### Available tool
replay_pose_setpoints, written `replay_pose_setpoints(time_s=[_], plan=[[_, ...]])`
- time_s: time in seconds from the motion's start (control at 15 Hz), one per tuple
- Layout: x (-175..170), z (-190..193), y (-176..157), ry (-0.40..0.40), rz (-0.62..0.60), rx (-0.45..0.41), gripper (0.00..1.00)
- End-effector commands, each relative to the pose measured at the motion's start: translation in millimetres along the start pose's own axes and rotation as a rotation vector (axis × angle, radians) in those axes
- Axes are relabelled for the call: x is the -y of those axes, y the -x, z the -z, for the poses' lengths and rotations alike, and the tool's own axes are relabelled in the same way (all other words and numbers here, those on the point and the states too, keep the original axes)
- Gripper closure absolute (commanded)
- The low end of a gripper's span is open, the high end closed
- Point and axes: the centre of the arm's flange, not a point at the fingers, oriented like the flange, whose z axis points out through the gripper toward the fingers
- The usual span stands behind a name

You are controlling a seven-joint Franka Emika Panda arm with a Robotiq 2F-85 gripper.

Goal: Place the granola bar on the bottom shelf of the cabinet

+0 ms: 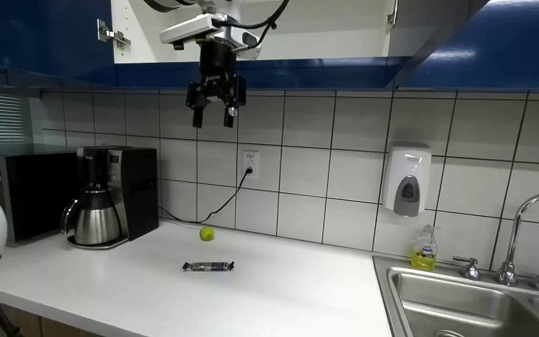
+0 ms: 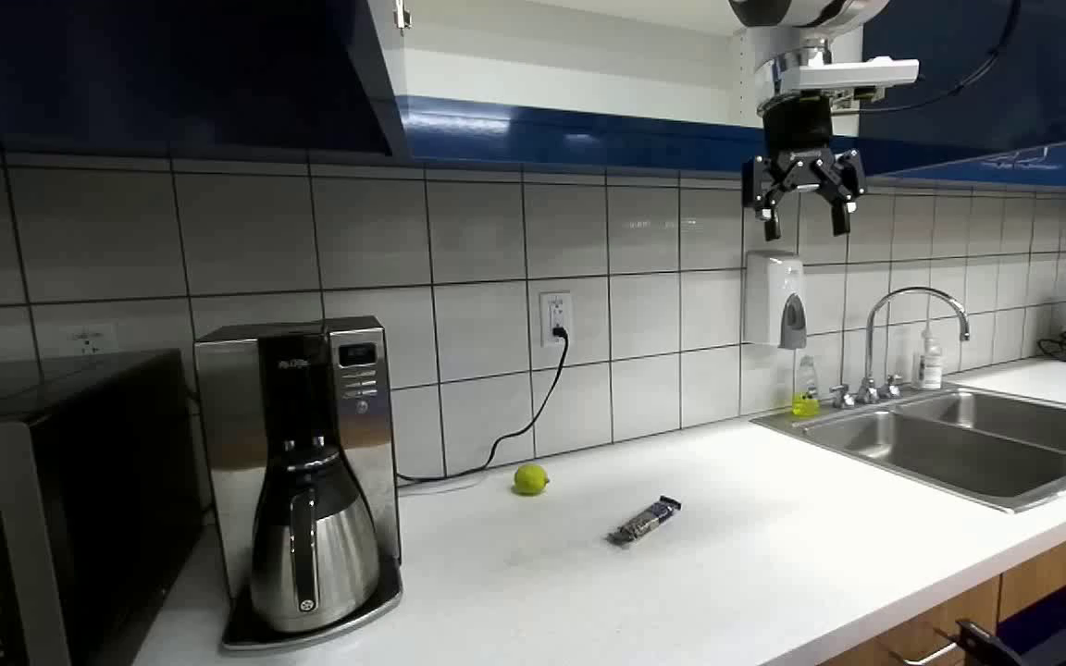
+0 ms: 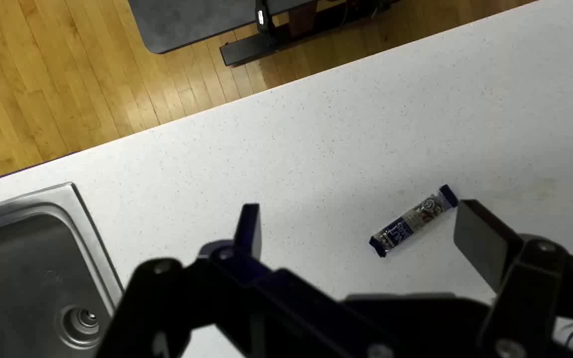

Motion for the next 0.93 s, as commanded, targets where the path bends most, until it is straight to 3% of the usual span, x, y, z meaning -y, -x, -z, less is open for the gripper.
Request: replay_pose_setpoints(time_s=[0.0, 0.87], plan=[[0.0, 0.0, 0.0, 0.000, 0.000, 0.000, 0.00], [-2.8, -61.2, 65.6, 0.045, 0.025, 0.050, 0.00]])
